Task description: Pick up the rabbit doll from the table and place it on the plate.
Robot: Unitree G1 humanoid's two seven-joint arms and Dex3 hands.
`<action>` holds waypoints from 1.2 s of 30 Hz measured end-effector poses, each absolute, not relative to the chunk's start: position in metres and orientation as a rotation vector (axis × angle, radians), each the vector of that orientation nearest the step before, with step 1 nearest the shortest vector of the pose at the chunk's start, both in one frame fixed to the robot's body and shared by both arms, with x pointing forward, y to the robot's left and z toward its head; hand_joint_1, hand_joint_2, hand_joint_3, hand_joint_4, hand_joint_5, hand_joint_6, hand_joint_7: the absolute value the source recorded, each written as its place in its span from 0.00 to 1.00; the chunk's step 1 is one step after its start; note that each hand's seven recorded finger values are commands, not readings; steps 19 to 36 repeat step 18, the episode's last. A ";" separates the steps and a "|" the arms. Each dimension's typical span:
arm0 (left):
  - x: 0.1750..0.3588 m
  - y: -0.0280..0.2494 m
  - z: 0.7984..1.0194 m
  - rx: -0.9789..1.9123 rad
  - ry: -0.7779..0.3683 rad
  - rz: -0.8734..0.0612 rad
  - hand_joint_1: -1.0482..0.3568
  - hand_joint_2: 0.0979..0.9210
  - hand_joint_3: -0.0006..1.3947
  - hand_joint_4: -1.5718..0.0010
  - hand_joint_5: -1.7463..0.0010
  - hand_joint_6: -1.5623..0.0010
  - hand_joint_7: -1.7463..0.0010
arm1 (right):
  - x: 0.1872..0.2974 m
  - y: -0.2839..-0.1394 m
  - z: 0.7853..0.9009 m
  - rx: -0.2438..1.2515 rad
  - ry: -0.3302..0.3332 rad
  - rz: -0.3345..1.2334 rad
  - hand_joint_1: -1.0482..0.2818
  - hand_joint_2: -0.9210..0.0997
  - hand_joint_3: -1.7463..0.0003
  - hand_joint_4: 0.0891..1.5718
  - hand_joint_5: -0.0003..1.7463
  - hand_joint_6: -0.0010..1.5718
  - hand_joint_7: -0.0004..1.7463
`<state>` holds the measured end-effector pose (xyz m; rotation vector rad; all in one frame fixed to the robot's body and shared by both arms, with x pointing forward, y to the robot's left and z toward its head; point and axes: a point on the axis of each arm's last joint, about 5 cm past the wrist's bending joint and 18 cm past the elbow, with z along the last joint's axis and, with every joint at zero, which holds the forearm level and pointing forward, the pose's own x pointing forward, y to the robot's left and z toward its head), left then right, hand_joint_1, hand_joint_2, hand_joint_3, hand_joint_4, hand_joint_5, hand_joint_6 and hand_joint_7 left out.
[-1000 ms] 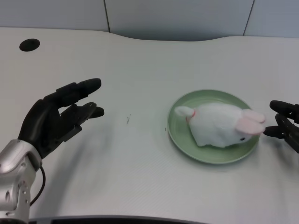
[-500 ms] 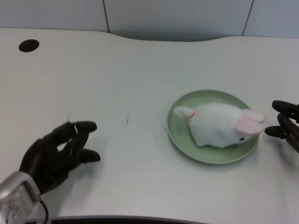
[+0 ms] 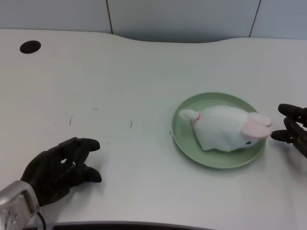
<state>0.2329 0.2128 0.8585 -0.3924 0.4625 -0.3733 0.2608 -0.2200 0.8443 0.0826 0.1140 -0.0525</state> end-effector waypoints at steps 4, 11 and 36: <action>0.235 0.210 0.856 -0.325 0.415 -0.376 0.42 1.00 0.34 0.65 0.00 0.72 0.11 | 0.261 -0.223 0.845 0.078 0.125 -0.054 0.47 0.00 0.85 0.52 0.42 0.65 0.01; 0.242 0.200 0.854 -0.254 0.365 -0.391 0.42 1.00 0.34 0.65 0.00 0.73 0.09 | 0.265 -0.228 0.849 0.070 0.131 -0.062 0.48 0.00 0.85 0.52 0.42 0.66 0.01; 0.243 0.200 0.853 -0.247 0.368 -0.393 0.43 1.00 0.36 0.67 0.00 0.77 0.05 | 0.264 -0.228 0.849 0.071 0.136 -0.063 0.48 0.00 0.86 0.51 0.42 0.65 0.00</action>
